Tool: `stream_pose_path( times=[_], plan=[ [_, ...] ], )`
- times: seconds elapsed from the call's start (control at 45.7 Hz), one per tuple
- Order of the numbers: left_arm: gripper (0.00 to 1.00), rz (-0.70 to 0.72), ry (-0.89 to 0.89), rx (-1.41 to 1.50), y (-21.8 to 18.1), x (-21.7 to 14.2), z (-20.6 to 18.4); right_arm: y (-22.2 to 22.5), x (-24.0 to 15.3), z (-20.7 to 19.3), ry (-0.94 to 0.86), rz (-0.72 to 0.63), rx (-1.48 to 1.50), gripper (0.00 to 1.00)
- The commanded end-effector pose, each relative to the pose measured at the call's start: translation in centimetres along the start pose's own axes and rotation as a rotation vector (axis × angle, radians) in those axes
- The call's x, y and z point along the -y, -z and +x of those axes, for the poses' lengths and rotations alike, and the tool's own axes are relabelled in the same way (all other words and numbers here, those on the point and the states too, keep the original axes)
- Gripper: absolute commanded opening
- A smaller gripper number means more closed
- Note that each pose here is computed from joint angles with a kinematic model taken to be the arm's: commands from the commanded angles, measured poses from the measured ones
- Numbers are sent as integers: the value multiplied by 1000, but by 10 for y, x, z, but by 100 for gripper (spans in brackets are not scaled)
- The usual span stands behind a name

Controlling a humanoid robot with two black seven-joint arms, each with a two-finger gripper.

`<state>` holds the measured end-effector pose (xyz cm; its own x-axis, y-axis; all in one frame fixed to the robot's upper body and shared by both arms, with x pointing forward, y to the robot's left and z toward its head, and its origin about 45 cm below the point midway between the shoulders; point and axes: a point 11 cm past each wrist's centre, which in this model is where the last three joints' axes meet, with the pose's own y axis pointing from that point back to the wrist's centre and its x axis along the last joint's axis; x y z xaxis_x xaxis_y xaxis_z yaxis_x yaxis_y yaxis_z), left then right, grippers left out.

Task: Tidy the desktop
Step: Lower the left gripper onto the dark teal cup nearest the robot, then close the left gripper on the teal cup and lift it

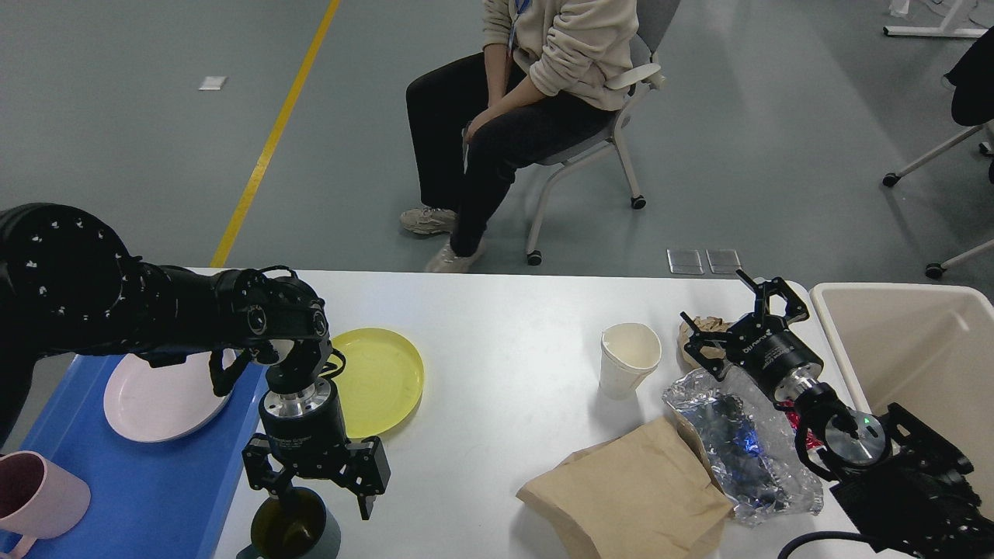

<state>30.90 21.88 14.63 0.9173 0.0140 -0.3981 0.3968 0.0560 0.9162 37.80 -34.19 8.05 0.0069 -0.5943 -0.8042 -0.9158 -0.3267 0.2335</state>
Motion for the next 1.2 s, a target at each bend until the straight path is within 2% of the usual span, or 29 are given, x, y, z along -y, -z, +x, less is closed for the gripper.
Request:
stream_pose_path(
  times=[0.0, 0.328, 0.525, 0.832, 0.941, 1.073, 1.16, 1.182],
  plan=[
    [96, 6, 12, 9, -3, 4, -2, 0, 0, 0, 0, 0, 0, 100],
    [94, 30, 85, -13, 10, 36, -14, 0, 0, 0, 0, 0, 0, 100],
    [93, 21, 88, -18, 11, 37, -15, 0, 0, 0, 0, 0, 0, 100],
    [49, 20, 88, -20, 11, 37, -15, 0, 0, 0, 0, 0, 0, 100],
    [28, 21, 88, -23, 13, 37, -14, 0, 0, 0, 0, 0, 0, 100],
    [13, 21, 82, -28, 15, 35, -13, 0, 0, 0, 0, 0, 0, 100],
    [0, 21, 79, -32, 16, 34, -13, 0, 0, 0, 0, 0, 0, 100],
    [0, 21, 81, -32, 17, 35, -13, 0, 0, 0, 0, 0, 0, 100]
  ],
)
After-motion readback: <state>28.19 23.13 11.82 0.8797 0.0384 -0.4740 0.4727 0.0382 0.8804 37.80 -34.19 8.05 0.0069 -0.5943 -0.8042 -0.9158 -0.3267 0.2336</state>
